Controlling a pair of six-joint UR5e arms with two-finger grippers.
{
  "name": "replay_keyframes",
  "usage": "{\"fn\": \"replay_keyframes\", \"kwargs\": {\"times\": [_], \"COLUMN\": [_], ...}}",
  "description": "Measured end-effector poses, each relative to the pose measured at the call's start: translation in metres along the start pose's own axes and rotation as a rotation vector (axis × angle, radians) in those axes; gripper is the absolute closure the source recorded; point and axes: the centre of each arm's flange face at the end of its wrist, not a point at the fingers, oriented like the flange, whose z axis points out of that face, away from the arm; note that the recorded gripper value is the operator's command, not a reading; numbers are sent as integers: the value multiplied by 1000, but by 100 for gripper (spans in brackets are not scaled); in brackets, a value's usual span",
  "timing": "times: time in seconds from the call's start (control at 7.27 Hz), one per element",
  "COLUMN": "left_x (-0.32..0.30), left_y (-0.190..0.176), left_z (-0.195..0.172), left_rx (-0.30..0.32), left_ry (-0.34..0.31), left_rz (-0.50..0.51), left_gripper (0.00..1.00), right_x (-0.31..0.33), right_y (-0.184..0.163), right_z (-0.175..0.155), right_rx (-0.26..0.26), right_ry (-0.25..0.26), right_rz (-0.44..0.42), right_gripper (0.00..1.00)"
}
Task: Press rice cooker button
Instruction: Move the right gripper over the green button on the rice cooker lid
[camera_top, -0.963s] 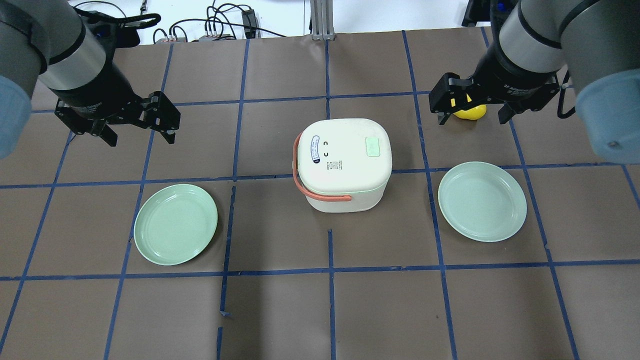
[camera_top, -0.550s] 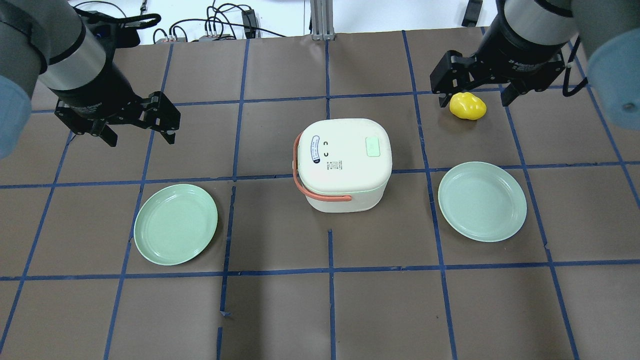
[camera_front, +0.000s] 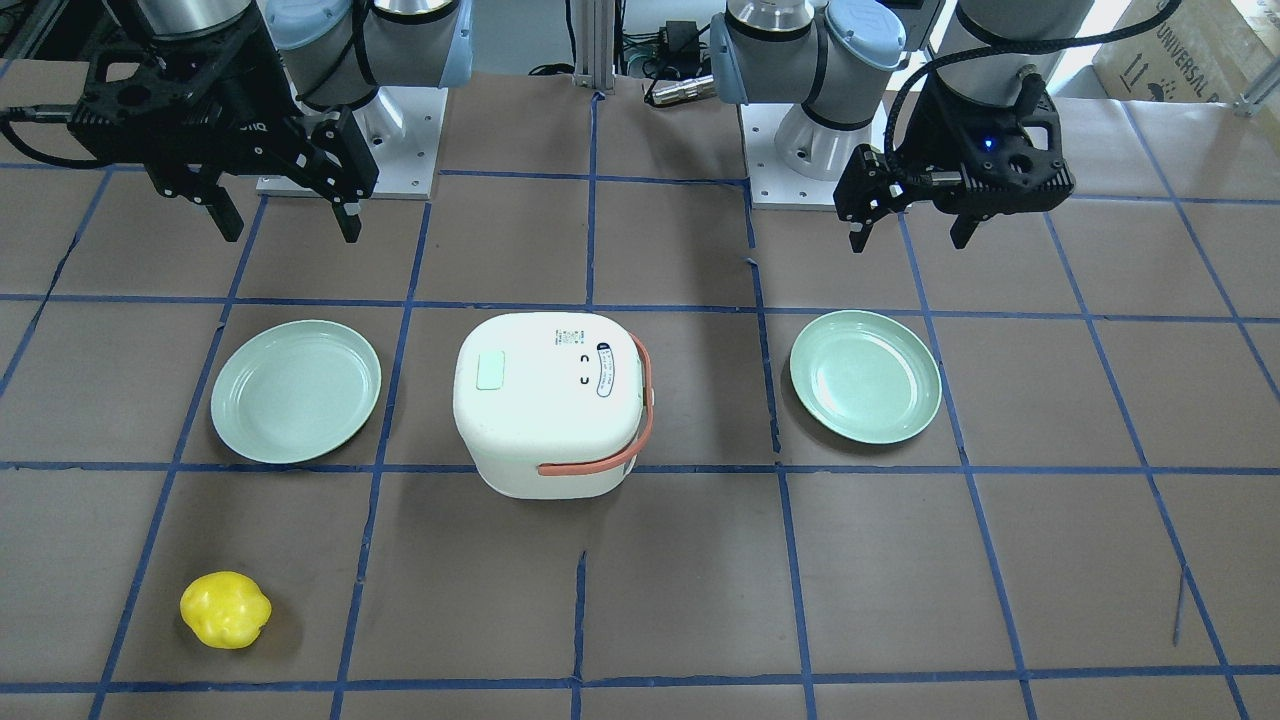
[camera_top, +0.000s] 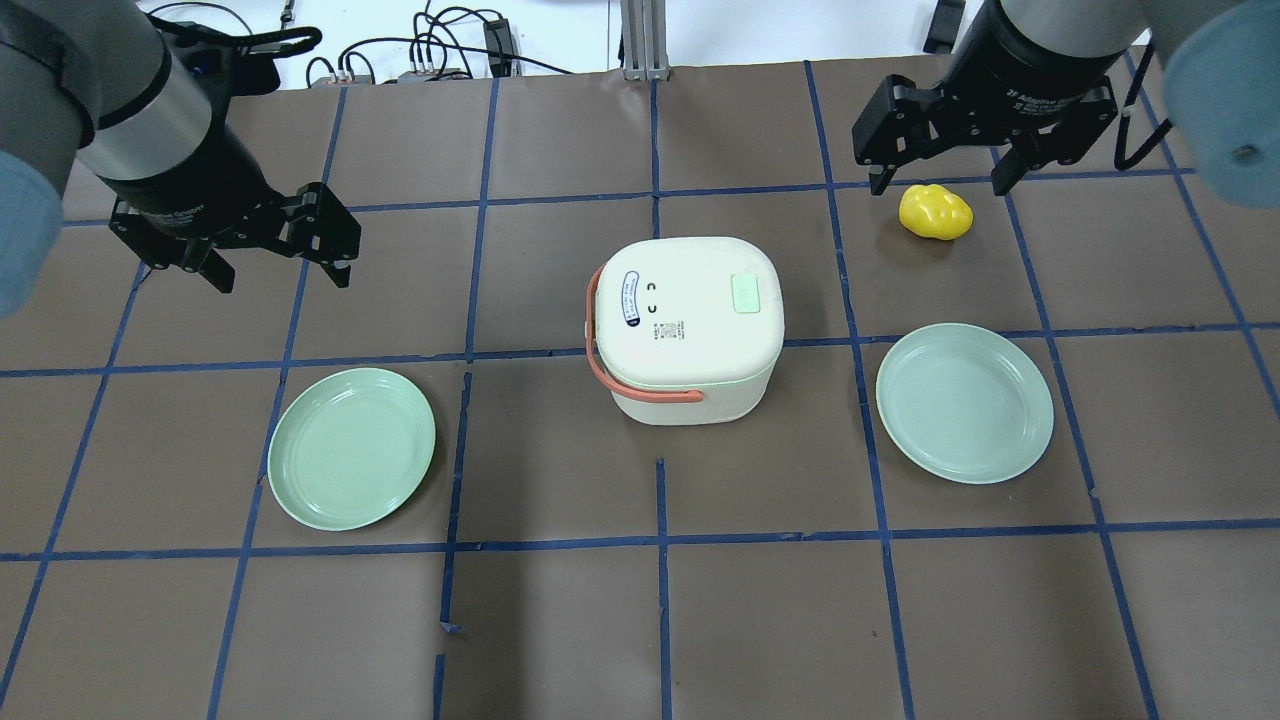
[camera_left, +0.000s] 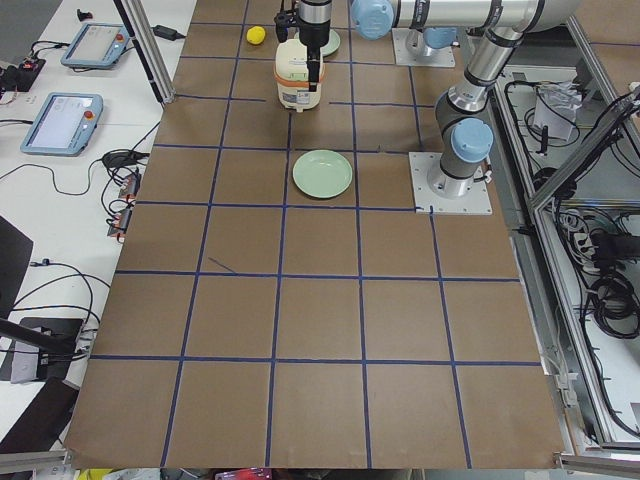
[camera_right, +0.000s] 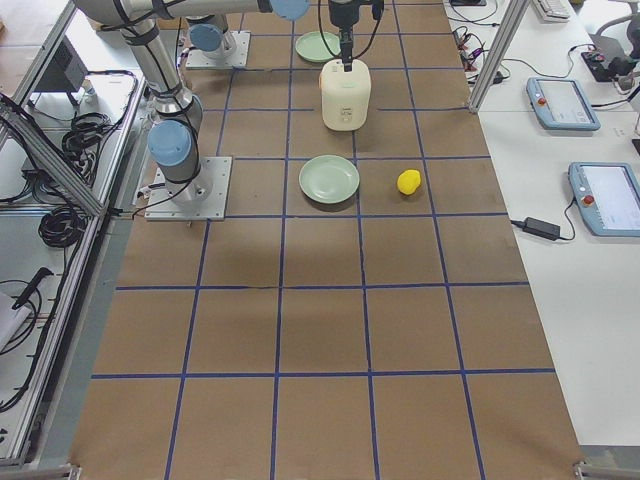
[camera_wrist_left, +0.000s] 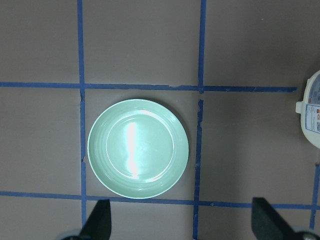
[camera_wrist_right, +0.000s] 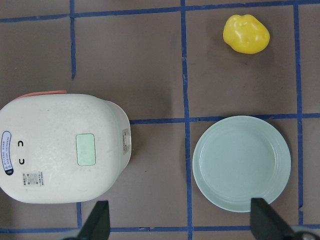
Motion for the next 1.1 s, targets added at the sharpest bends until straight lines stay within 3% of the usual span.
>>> {"fn": "replay_keyframes", "kwargs": {"times": [0.55,1.1], "left_x": [0,0], "left_y": [0,0], "left_z": [0,0], "left_rx": [-1,0], "left_ry": [0,0], "left_rz": [0,0], "left_gripper": [0,0], "right_x": [-6,-20], "right_y": [4,8], "right_z": [10,40], "right_rx": [-45,-101], "right_ry": [-67,-223], "right_rz": [0,6], "right_gripper": [99,98]}}
